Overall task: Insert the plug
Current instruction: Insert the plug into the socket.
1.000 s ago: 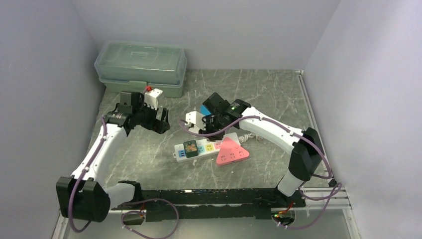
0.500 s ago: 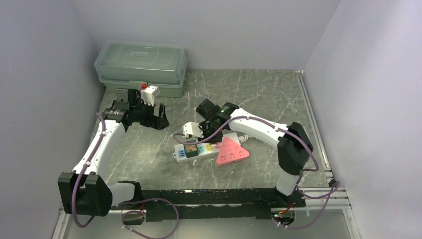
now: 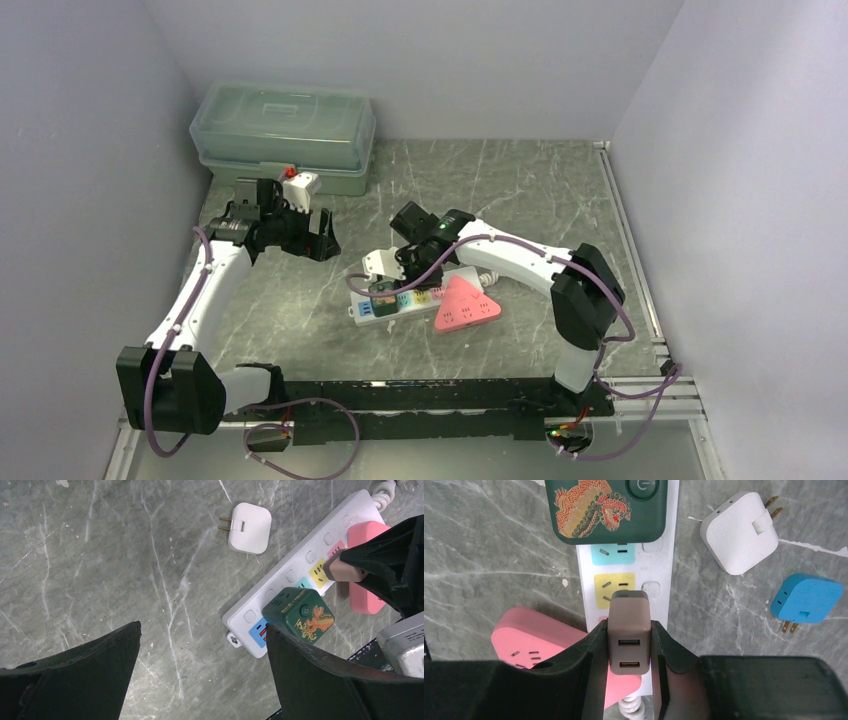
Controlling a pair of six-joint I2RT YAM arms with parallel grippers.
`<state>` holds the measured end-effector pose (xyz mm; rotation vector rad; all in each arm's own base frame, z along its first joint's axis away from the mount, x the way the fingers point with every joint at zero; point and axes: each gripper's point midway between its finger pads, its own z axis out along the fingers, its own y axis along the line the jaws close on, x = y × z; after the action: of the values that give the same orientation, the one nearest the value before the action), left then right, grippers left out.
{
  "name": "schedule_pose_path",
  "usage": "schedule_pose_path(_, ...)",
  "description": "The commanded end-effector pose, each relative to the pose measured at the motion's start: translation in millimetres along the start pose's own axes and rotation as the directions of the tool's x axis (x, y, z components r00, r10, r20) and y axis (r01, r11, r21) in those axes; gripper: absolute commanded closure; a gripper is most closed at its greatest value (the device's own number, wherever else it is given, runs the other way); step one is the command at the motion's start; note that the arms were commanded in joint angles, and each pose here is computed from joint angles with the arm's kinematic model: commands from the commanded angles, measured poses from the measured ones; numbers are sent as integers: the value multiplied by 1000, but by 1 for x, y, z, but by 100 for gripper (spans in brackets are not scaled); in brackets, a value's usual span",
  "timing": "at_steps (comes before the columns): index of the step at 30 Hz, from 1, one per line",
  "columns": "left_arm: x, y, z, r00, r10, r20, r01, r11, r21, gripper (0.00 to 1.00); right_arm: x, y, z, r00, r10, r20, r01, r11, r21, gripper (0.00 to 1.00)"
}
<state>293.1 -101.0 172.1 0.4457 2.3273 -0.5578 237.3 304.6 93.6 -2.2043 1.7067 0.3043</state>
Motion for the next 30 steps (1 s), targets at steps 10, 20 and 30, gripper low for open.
schedule_pose_path(10, -7, -3, 1, 1000, -4, 21, 4, 1000, 26, 0, -15, -7, 10, 993, -74, 89, 70, 996, 49, 100)
schedule_pose_path(20, -6, -3, 0, 1000, 1, 23, -1, 1000, 24, 0, -10, 0, 8, 996, -69, 62, 68, 998, 18, 100)
schedule_pose_path(30, -4, -5, 0, 1000, -2, 25, 1, 1000, 29, 0, -6, 7, 3, 997, -54, 52, 53, 999, 12, 100)
